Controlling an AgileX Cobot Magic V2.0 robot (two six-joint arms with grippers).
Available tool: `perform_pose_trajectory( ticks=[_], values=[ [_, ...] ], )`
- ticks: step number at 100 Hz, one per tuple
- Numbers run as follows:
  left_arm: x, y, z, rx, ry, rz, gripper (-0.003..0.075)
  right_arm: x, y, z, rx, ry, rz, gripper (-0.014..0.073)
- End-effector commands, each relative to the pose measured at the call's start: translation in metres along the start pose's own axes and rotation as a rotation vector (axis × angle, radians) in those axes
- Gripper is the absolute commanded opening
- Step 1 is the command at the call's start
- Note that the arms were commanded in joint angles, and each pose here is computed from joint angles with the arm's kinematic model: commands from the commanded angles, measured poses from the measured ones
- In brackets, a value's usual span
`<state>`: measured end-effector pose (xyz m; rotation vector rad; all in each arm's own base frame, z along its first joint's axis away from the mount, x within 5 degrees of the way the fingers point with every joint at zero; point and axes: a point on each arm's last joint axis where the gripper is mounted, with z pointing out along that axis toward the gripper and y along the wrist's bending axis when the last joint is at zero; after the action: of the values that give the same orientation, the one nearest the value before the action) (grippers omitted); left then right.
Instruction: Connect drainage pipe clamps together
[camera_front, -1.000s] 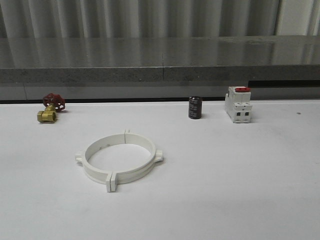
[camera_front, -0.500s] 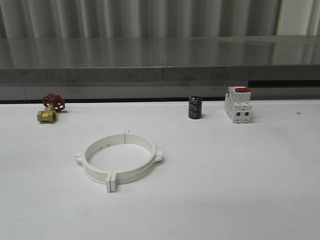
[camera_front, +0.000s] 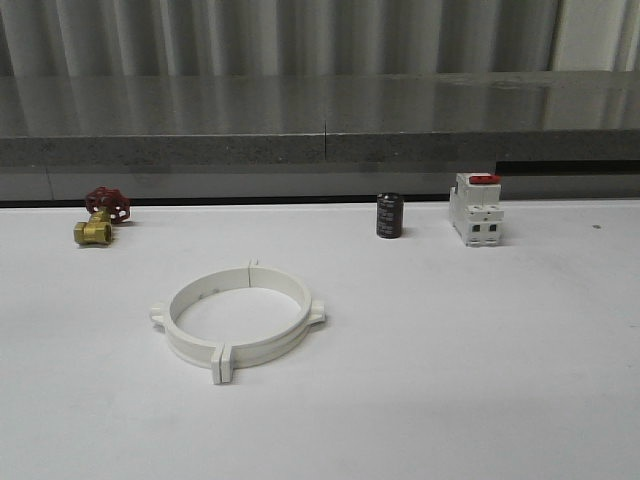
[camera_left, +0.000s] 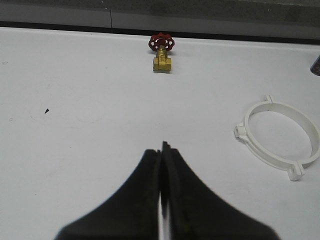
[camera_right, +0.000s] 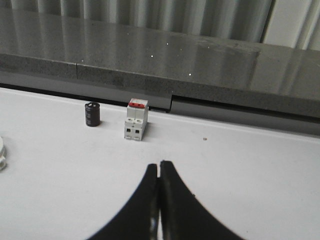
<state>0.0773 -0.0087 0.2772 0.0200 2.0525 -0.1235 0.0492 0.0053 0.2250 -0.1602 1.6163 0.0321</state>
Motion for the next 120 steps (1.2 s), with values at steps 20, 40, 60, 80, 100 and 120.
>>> perform_pose_trajectory(
  ticks=[20,40,60,80,100,120],
  values=[
    [-0.014,-0.001,-0.004,0.004,-0.090,-0.012,-0.0021,0.003,-0.004,0.001,0.096,-0.113,0.065,-0.0068],
    [-0.014,-0.001,-0.004,0.004,-0.090,-0.012,-0.0021,0.012,-0.004,0.005,0.118,-0.182,0.085,-0.0068],
    [-0.014,-0.001,-0.004,0.004,-0.090,-0.012,-0.0021,0.011,-0.005,0.004,0.118,-0.187,0.085,-0.0068],
    [-0.014,-0.001,-0.004,0.004,-0.090,-0.012,-0.0021,0.011,-0.005,0.004,0.118,-0.186,0.085,-0.0068],
    [-0.014,-0.001,-0.004,0.004,-0.090,-0.012,-0.0021,0.011,-0.005,0.004,0.118,-0.186,0.085,-0.0068],
    [-0.014,-0.001,-0.004,0.004,-0.090,-0.012,-0.0021,0.011,-0.005,0.004,0.118,-0.186,0.085,-0.0068]
  ],
)
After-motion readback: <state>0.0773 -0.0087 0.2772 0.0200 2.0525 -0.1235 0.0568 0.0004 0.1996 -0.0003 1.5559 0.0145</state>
